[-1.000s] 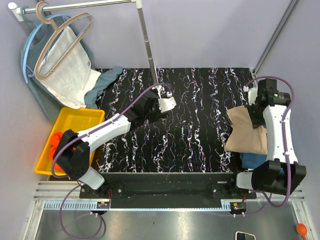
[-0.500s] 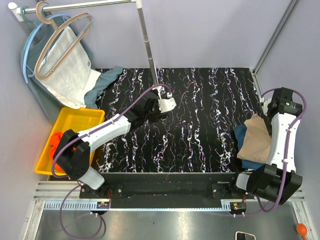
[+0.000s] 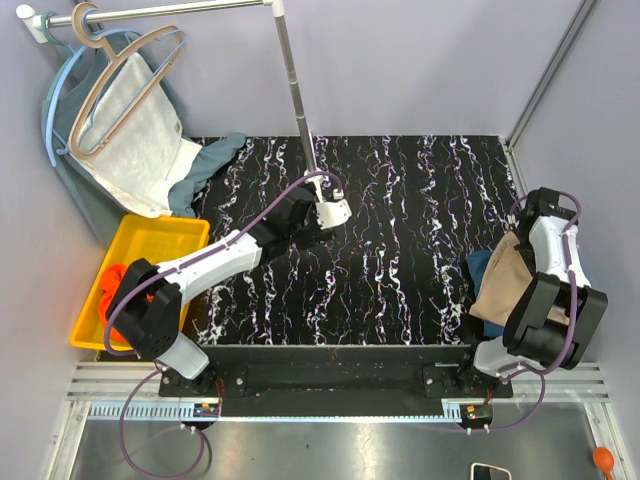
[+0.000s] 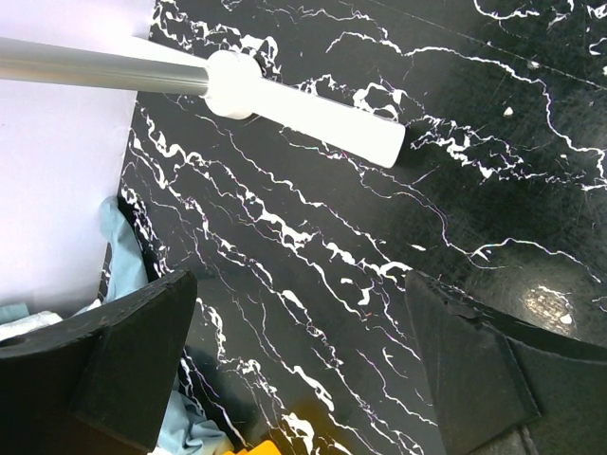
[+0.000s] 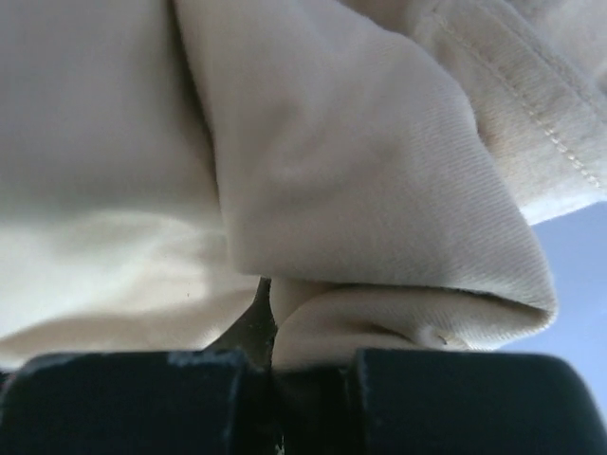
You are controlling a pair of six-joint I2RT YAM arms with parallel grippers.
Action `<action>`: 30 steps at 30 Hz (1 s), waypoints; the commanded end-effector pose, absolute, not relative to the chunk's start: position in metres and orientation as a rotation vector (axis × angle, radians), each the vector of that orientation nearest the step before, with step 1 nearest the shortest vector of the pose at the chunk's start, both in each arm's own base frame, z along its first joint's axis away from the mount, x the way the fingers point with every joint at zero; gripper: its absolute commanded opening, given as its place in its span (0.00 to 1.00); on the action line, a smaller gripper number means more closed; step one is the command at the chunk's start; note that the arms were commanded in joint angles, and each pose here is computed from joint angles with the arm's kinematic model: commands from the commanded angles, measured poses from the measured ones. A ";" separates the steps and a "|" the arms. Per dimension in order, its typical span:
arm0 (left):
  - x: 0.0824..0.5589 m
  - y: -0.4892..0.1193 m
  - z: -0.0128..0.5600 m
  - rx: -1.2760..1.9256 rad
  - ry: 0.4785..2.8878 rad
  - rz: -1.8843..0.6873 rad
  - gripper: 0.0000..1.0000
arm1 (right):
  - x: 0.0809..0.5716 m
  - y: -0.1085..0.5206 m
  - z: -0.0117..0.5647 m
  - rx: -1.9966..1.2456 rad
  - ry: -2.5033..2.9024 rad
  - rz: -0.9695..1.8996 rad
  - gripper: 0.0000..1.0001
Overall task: Fold and stack the t-shirts
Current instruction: Neatly place the folded tshirt to the corner
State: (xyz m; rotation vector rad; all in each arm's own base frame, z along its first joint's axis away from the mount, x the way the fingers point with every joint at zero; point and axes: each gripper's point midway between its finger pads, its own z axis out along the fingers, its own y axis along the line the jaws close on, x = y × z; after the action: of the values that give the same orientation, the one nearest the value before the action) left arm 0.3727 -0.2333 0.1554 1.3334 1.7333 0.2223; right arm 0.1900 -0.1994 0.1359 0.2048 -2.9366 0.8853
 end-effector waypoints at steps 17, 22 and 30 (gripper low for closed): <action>0.377 -0.240 0.148 1.297 1.722 0.184 0.98 | 0.228 -0.244 0.202 0.036 -2.947 1.443 0.86; 0.379 -0.241 0.149 1.285 1.725 0.183 0.98 | 0.233 -0.242 0.234 -0.020 -3.029 1.529 0.90; 0.377 -0.232 0.178 1.206 1.703 0.193 0.98 | 0.245 -0.193 0.226 0.039 -3.415 1.153 0.96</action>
State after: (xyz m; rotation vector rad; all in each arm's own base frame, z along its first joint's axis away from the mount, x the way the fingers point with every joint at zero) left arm 0.3729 -0.2343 0.1414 1.3250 1.7543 0.2079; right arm 0.2297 -0.2270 0.2263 0.0128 -3.1283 1.4220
